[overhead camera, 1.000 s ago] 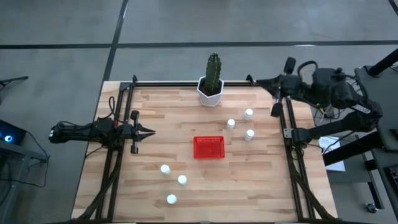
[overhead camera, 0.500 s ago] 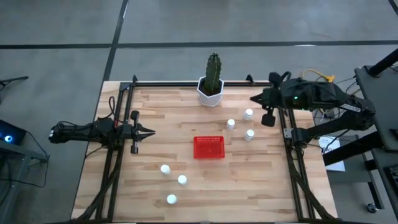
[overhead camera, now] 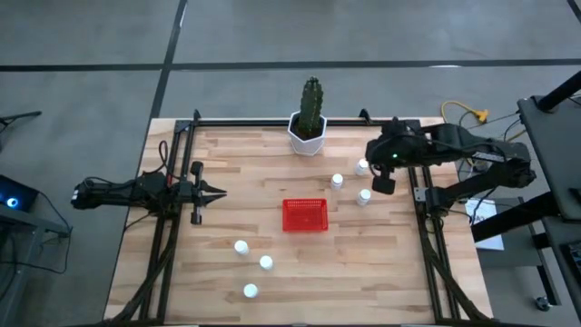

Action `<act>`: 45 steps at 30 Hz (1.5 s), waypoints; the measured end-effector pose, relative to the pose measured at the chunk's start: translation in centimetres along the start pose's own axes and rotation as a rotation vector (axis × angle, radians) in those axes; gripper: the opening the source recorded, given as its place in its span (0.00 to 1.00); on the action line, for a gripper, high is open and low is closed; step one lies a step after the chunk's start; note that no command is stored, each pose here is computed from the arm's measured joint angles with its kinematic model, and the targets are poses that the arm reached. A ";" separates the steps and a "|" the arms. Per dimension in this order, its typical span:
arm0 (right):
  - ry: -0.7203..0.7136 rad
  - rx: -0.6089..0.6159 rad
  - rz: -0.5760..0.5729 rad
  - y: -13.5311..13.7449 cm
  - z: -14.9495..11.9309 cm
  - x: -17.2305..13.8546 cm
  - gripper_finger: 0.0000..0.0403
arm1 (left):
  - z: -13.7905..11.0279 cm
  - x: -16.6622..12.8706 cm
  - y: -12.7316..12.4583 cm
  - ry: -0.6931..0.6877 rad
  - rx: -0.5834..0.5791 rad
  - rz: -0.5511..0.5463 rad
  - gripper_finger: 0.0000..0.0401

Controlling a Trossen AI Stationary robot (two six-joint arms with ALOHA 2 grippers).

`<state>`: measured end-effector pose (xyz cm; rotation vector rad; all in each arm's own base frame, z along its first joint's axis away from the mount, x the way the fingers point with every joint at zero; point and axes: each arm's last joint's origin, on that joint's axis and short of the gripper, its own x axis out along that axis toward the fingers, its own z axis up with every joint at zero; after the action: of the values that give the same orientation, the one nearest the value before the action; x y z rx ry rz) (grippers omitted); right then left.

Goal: Pick and place pill bottles into a basket
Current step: Put the white pill bottle into the red bin

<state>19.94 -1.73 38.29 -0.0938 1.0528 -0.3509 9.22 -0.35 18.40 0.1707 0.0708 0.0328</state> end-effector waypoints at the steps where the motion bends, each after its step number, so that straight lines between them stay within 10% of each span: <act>1: 0.018 0.002 0.000 0.1 0.1 0.3 0.02 | 0.0 0.0 0.0 0.000 0.000 0.000 0.04; 21: 0.300 -0.034 0.100 2.5 -1.9 6.8 0.02 | -0.3 0.4 -0.1 0.051 0.006 -0.008 0.04; 45: 0.232 -0.036 0.115 3.3 -6.0 10.0 0.02 | -0.3 0.4 -0.1 0.047 0.005 -0.008 0.04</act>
<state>19.98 -1.37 26.14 -0.0248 1.2886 -0.2425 9.63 -0.38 18.04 0.1747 0.1189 0.0285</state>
